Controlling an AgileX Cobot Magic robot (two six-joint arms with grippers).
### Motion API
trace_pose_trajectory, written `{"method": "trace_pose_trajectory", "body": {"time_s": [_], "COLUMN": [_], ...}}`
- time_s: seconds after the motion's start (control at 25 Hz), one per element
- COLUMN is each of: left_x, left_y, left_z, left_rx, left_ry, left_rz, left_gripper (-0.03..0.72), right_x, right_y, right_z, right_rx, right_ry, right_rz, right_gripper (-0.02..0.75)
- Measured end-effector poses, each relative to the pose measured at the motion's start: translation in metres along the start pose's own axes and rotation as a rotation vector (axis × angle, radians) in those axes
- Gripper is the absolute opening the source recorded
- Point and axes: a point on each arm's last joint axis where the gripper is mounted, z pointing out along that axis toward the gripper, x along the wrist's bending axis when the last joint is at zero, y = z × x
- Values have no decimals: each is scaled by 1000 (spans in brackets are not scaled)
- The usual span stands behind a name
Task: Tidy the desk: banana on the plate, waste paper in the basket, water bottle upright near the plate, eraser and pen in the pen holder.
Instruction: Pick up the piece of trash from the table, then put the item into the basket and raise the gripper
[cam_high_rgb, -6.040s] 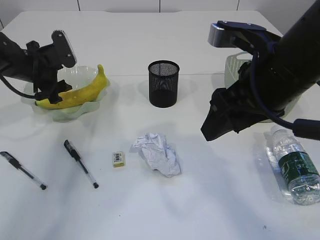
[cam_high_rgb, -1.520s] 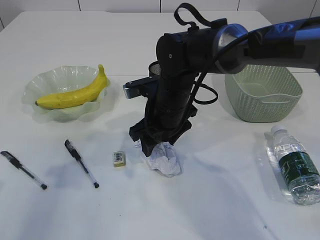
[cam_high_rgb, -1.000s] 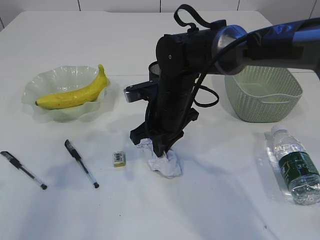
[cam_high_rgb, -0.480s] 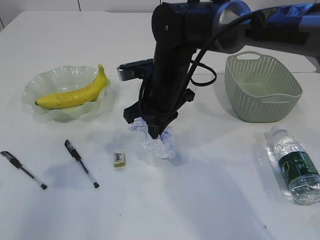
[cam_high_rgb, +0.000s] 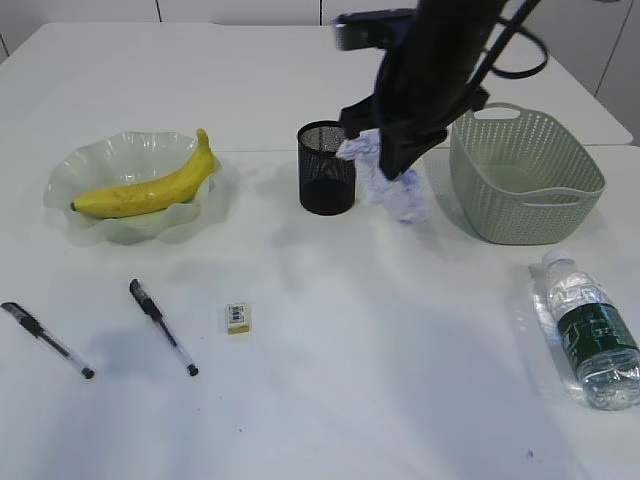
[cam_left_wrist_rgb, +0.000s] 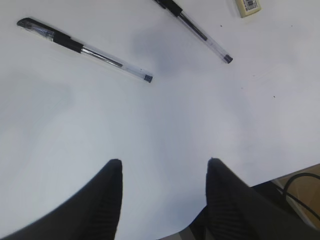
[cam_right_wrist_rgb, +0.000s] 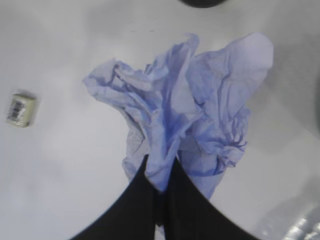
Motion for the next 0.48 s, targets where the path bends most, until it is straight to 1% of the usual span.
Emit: {"method": "trace_pose_trajectory", "body": {"time_s": [0.12,0.28,0.48], "left_x": [0,0,0], "left_y": [0,0,0], "left_z": [0,0,0], "left_rx": [0,0,0], "left_ry": [2,2,2], "left_rz": [1,1,1], "left_gripper": [378,377,377], "right_x": [-43,-92,-129], "right_y": [-4,-11,-17], "right_z": [-20,-36,-45], "right_rx": [-39,-80,-134], "right_ry": [-31,-29,-55], "right_rz": [93,223,309], "right_gripper": [-8,-8,-8]}}
